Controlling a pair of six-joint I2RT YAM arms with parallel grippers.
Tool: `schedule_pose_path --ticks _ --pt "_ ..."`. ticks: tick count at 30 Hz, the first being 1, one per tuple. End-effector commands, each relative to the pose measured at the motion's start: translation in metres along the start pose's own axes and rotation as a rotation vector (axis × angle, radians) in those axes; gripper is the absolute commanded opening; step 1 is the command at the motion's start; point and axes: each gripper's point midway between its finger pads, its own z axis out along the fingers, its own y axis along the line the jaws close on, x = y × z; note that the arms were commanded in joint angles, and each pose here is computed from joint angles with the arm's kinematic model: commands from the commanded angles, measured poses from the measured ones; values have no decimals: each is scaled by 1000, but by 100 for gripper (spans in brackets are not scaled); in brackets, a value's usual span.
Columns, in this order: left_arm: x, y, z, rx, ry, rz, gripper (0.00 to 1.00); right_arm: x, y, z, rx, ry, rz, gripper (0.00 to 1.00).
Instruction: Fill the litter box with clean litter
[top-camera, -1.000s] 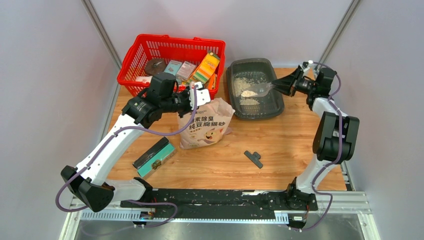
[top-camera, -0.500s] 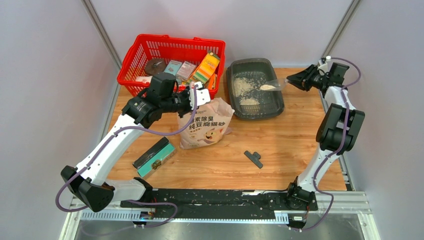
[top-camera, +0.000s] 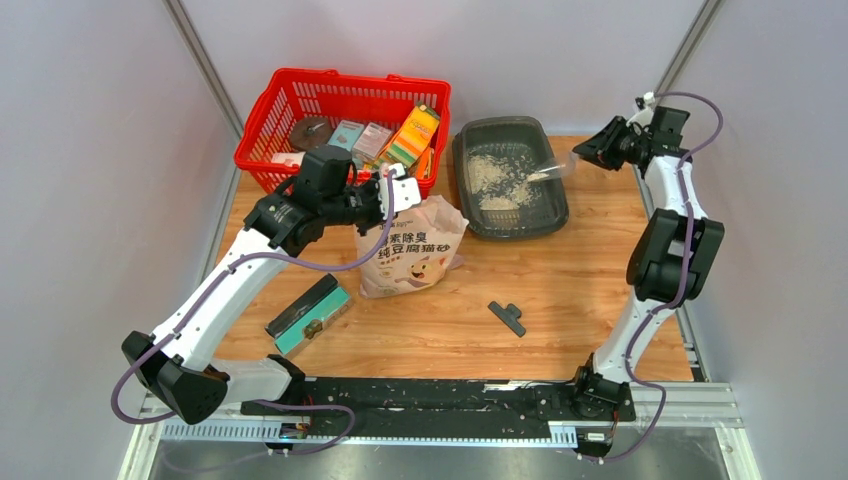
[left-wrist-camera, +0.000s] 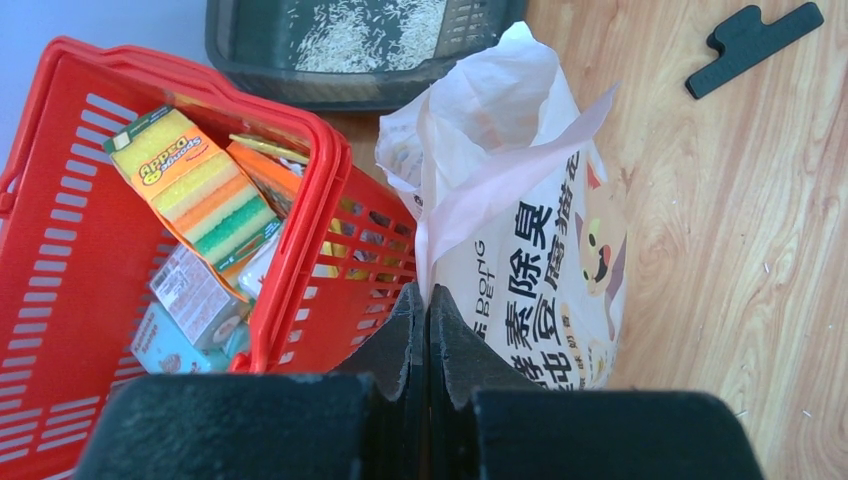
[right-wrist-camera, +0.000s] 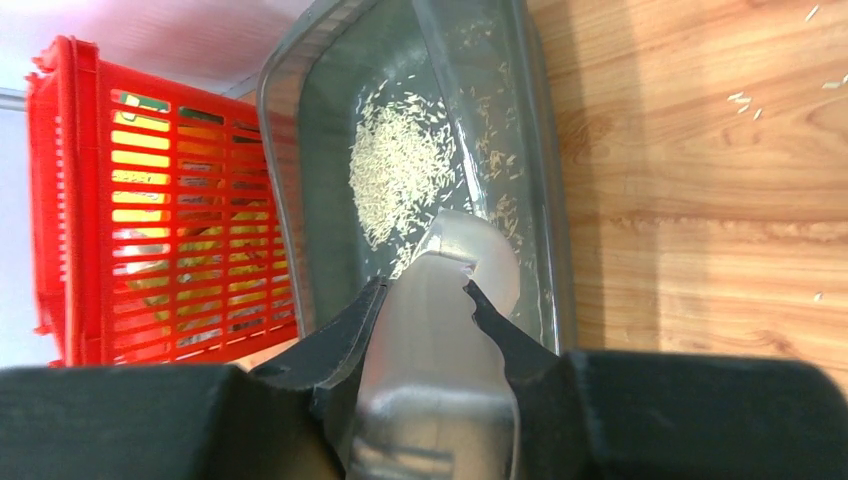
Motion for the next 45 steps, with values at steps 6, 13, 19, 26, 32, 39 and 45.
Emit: schedule_pose_path --ticks 6,13,19,26,32,39,45 --pt "-35 6 -19 -46 -137 45 0 -52 43 -17 173 -192 -315 0" --pt "-37 2 -26 -68 -168 26 0 -55 115 -42 273 -287 -579 0" --pt "-32 -3 -23 -83 -185 -74 0 12 245 -87 -208 -177 -606 0" --pt "-34 -7 -20 -101 -241 -232 0 130 279 -113 -435 135 -523 0" --pt "-31 -11 -21 -102 -238 -250 0 179 293 -120 -497 232 -649 0" --pt "-30 -13 -27 -112 -239 -248 0 199 297 -101 -478 275 -729 0" --pt "-44 -13 -37 -112 -284 -311 0 197 273 -56 -144 171 -788 0"
